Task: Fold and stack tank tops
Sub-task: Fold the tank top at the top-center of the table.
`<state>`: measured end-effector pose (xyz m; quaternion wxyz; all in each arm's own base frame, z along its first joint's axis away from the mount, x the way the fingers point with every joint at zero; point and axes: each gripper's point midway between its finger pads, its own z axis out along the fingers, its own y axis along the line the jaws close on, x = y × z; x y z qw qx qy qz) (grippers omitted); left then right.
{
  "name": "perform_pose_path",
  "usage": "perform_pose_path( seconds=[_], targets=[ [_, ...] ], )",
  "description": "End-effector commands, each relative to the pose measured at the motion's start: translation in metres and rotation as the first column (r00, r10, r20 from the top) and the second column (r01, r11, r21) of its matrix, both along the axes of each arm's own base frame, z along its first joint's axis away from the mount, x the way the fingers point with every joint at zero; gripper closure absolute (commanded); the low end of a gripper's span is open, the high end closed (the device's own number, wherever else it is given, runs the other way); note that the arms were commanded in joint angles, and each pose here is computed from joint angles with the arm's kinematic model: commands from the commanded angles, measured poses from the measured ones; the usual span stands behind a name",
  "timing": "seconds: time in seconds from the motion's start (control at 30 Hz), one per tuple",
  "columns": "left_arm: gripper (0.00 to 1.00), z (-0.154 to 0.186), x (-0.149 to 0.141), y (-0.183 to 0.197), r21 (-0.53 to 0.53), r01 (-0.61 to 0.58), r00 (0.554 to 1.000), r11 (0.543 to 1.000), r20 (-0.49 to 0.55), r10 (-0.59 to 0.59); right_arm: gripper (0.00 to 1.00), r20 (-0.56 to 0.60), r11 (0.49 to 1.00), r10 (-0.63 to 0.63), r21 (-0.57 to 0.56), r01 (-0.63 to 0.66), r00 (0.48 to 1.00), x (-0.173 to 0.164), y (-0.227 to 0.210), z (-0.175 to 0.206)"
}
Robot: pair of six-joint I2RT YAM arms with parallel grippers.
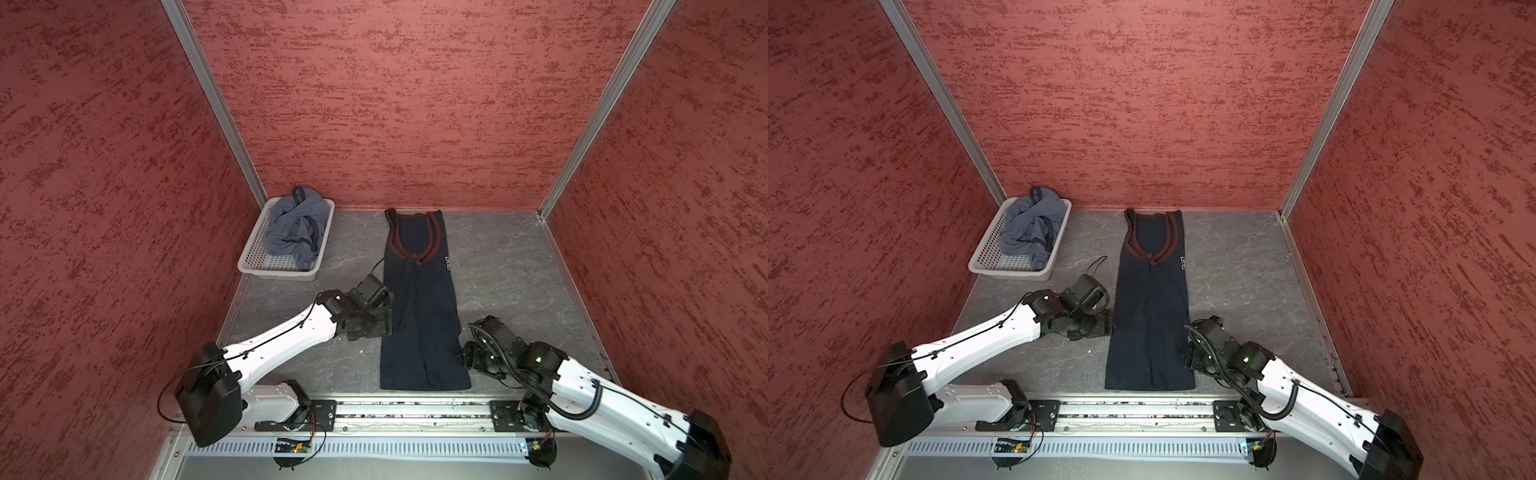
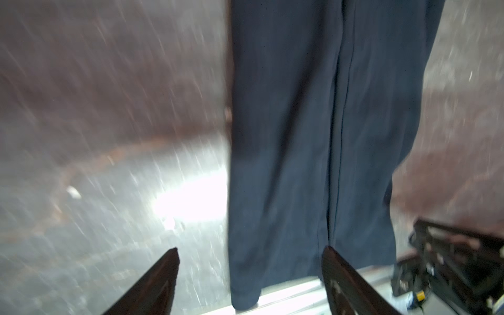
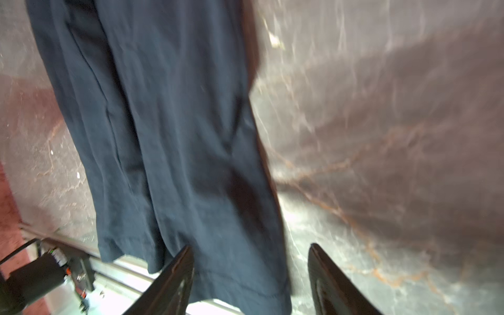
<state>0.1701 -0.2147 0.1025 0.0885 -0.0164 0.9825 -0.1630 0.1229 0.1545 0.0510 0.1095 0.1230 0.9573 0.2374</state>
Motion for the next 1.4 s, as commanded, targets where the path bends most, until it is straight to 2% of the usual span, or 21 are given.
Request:
perform_pose_path(
  seconds=[0.0,0.1,0.2,0.37,0.5,0.7,0.8,0.87,0.97,1.03,1.13,1.27,1.37],
  targets=[
    [0.19,-0.017,-0.042,-0.009,-0.025,-0.015,0.992,1.0,-0.123,0.011,0.38,-0.095,0.998,-0.024,0.051,0.028,0.995,-0.019,0.001,-0.008],
    [0.21,-0.032,-0.068,-0.02,-0.04,0.015,0.986,0.999,-0.168,-0.021,0.41,-0.114,0.996,-0.015,0.083,0.025,0.993,-0.025,0.003,-0.012],
    [0.24,-0.045,-0.082,-0.027,-0.051,0.024,0.981,0.998,-0.19,-0.033,0.44,-0.117,0.992,-0.003,0.123,0.018,0.993,-0.027,0.009,-0.014],
    [0.3,-0.061,-0.094,-0.029,-0.027,0.034,0.976,0.999,-0.214,-0.038,0.5,-0.138,0.992,0.013,0.124,0.005,0.99,-0.029,0.013,-0.022],
    [0.39,-0.071,-0.098,-0.033,-0.04,0.039,0.97,0.998,-0.237,-0.047,0.56,-0.148,0.993,0.028,0.119,-0.01,0.989,-0.03,0.018,-0.025],
    [0.6,-0.075,-0.097,-0.038,-0.045,0.051,0.97,0.998,-0.235,-0.06,0.72,-0.142,0.992,0.029,0.124,-0.011,0.989,-0.029,0.02,-0.023],
    [0.75,-0.071,-0.093,-0.041,-0.054,0.06,0.974,0.997,-0.214,-0.07,0.83,-0.131,0.993,0.034,0.119,-0.019,0.991,-0.027,0.022,-0.018],
    [0.85,-0.06,-0.087,-0.047,-0.076,0.079,0.981,0.994,-0.172,-0.091,0.93,-0.107,0.994,0.035,0.106,-0.024,0.994,-0.023,0.021,-0.009],
    [0.9,-0.036,-0.072,-0.051,-0.086,0.106,0.99,0.991,-0.078,-0.113,1.0,-0.057,0.995,0.027,0.095,-0.021,0.998,-0.013,0.022,0.009],
    [0.91,-0.018,-0.059,-0.054,-0.097,0.123,0.992,0.988,-0.013,-0.125,1.0,-0.013,0.996,0.03,0.088,-0.029,0.999,-0.005,0.024,0.024],
    [0.92,0.008,-0.03,-0.058,-0.139,0.122,0.991,0.983,0.066,-0.113,1.0,0.082,0.999,0.031,0.013,-0.032,0.996,0.021,0.021,0.051],
    [0.93,0.044,0.025,-0.06,-0.197,0.098,0.982,0.976,0.176,-0.064,1.0,0.188,0.996,0.037,-0.081,-0.022,0.981,0.071,0.016,0.079],
    [0.92,0.06,0.066,-0.063,-0.219,0.088,0.974,0.972,0.225,-0.037,1.0,0.268,0.995,0.029,-0.098,-0.003,0.963,0.114,0.009,0.095]
  ],
)
